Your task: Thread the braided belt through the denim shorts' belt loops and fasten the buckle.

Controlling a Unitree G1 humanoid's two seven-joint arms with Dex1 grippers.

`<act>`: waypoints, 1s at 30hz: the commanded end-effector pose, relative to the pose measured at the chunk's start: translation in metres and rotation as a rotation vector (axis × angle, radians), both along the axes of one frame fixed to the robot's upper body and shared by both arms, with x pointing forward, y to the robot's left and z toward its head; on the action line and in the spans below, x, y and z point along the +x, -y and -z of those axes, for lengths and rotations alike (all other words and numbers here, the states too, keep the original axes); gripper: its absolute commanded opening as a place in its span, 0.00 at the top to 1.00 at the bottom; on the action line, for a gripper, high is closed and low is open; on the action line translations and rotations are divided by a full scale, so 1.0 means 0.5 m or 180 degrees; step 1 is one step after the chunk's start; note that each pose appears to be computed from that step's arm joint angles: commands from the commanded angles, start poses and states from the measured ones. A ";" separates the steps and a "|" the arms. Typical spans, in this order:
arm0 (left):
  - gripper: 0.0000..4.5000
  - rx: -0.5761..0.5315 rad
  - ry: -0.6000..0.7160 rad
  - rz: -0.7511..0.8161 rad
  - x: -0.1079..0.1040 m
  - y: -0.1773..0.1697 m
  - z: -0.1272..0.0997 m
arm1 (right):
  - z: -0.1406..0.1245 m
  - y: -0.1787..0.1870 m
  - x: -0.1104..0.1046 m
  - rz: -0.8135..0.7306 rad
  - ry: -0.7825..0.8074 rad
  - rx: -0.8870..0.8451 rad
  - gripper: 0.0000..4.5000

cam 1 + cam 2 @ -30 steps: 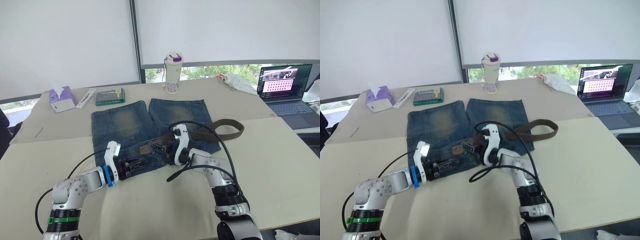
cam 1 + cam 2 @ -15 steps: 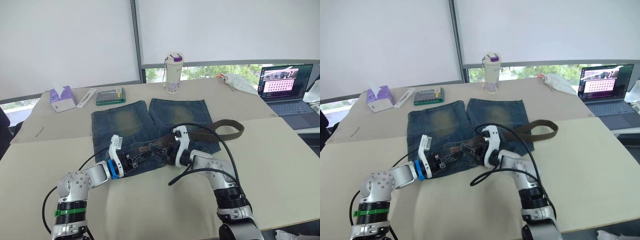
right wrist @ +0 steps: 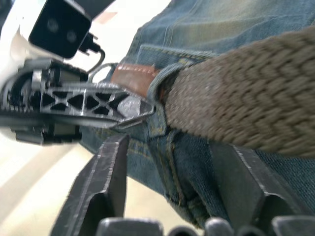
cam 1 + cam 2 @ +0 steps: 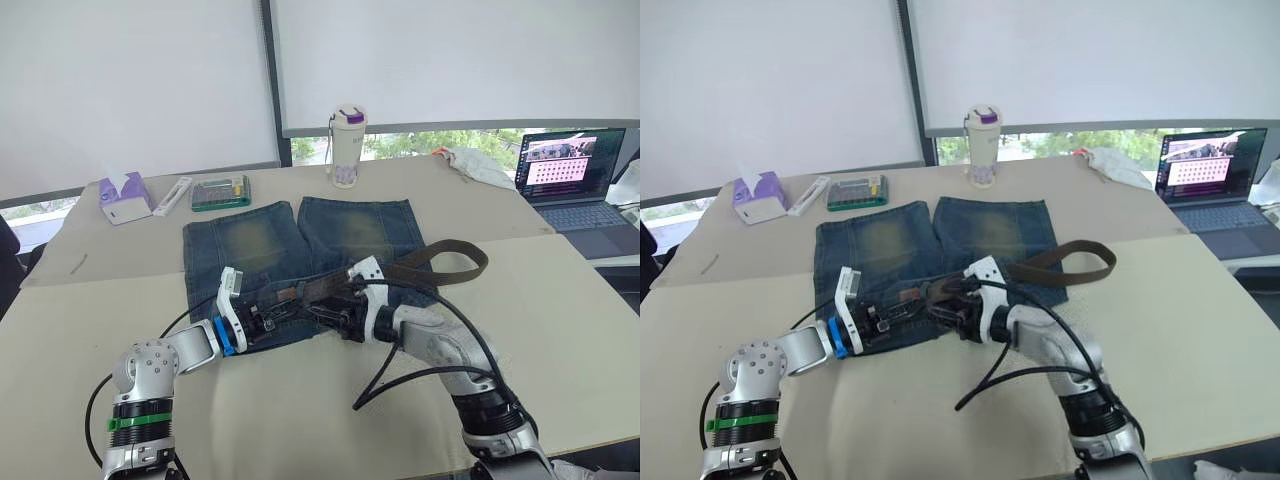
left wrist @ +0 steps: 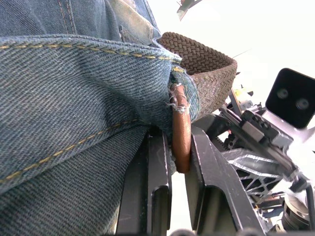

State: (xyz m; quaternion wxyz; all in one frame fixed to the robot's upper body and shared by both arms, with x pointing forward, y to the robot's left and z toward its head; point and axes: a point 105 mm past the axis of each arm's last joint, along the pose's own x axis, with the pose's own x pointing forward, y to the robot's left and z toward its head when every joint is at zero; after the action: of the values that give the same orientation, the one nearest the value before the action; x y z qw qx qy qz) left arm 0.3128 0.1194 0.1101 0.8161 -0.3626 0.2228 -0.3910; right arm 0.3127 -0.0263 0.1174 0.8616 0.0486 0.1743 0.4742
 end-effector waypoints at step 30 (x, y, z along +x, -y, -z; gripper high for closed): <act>1.00 0.0262 0.0217 0.0022 -0.036 -0.021 -0.029 | 0.010 0.223 0.002 0.1209 0.0338 -0.1073 1.00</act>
State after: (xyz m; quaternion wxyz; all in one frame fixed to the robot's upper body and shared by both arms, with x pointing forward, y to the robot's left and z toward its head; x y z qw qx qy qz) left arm 0.2878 0.0883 0.1137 0.7951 -0.3266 0.2455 -0.4482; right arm 0.2892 -0.0711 0.1112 0.8894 -0.0645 0.1777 0.4163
